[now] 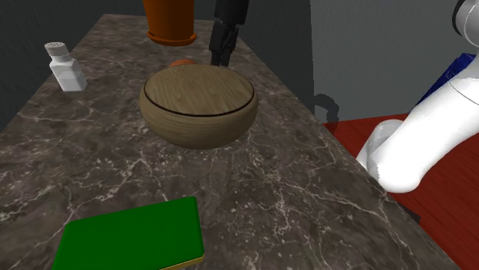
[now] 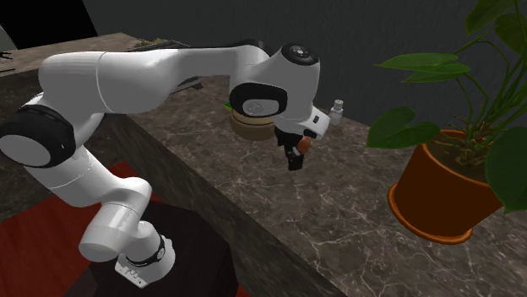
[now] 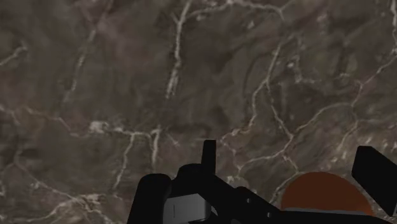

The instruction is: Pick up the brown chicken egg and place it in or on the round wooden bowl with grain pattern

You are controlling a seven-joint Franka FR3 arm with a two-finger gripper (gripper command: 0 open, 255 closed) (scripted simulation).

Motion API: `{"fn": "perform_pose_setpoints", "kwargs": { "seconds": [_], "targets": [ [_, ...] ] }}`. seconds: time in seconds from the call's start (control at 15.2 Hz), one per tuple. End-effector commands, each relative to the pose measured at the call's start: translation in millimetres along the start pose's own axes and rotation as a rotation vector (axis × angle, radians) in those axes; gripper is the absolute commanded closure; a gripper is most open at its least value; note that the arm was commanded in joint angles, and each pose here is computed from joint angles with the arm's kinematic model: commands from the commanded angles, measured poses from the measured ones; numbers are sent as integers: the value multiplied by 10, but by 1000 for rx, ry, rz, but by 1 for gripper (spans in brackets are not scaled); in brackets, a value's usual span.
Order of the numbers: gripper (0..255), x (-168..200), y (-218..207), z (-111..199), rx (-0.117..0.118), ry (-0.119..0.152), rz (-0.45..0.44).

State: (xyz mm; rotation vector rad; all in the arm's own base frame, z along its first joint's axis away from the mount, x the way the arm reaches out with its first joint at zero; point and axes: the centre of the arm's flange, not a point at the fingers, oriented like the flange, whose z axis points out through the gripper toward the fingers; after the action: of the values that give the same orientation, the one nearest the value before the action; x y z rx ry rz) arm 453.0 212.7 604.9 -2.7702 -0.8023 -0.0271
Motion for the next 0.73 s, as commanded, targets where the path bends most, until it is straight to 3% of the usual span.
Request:
{"fn": "perform_pose_setpoints", "kwargs": {
  "seconds": [0.0, 0.2, 0.66],
  "targets": [
    [0, 194, -136, -53, 18, 18, -45],
    [0, 442, -362, -110, 43, 44, -110],
    [0, 465, -386, 204, 44, 45, -112]
  ]
}}
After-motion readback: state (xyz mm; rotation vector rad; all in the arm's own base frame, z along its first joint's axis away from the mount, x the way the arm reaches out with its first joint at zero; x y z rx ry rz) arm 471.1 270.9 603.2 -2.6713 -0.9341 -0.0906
